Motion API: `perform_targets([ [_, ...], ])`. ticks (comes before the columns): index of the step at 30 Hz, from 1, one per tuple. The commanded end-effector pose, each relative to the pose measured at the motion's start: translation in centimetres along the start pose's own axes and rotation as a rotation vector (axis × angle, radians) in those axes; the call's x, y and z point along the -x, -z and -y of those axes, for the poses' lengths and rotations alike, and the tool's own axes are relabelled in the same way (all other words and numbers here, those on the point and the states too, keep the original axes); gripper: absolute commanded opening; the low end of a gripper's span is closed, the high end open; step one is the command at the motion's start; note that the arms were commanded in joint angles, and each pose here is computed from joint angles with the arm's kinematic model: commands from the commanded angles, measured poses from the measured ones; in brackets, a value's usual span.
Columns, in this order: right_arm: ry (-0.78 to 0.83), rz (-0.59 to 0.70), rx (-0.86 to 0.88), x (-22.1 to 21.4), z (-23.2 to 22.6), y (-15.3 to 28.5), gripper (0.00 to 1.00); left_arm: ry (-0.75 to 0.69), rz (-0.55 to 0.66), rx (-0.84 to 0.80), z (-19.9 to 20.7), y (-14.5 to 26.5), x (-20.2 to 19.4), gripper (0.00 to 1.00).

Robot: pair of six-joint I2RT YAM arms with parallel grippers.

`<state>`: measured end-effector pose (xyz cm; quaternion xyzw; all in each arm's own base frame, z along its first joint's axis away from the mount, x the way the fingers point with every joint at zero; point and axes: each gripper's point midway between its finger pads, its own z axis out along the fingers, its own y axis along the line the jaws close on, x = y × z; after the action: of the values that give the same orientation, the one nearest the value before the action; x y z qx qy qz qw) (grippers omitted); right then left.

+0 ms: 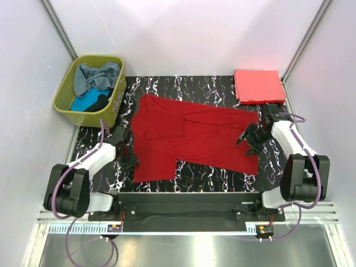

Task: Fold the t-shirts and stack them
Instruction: Fold the tshirt

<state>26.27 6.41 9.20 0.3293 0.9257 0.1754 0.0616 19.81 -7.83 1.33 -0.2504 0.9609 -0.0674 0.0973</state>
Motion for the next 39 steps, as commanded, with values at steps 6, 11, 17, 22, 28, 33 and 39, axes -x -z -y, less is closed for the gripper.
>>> perform_targets([
  [6, -0.231, -0.012, -0.106, -1.5, 2.4, -1.8, 0.64, 0.011, -0.047, 0.022, -0.7, -2.5, -0.9, 0.11],
  [11, -0.333, 0.003, -0.197, -2.2, 4.8, -1.8, 0.61, 0.003, -0.014, -0.029, -0.2, -1.4, -0.8, 0.0],
  [17, -0.457, 0.122, -0.32, -1.8, 8.2, -1.6, 0.46, -0.002, 0.027, -0.098, 1.2, 0.6, 0.1, 0.0],
  [22, -0.525, 0.163, -0.413, -1.9, 10.3, -2.3, 0.45, -0.006, 0.072, -0.13, 2.3, 2.2, 1.4, 0.0],
  [28, -0.57, 0.187, -0.439, -2.3, 11.5, -3.0, 0.47, -0.008, 0.123, -0.146, 2.8, 3.4, 2.5, 0.0],
  [33, -0.585, 0.214, -0.426, -2.0, 11.8, -3.6, 0.47, -0.008, 0.128, -0.155, 3.0, 3.9, 2.6, 0.0],
  [39, -0.581, 0.254, -0.411, -0.7, 11.4, -4.1, 0.46, 0.001, 0.128, -0.164, 3.0, 4.2, 2.4, 0.0],
])
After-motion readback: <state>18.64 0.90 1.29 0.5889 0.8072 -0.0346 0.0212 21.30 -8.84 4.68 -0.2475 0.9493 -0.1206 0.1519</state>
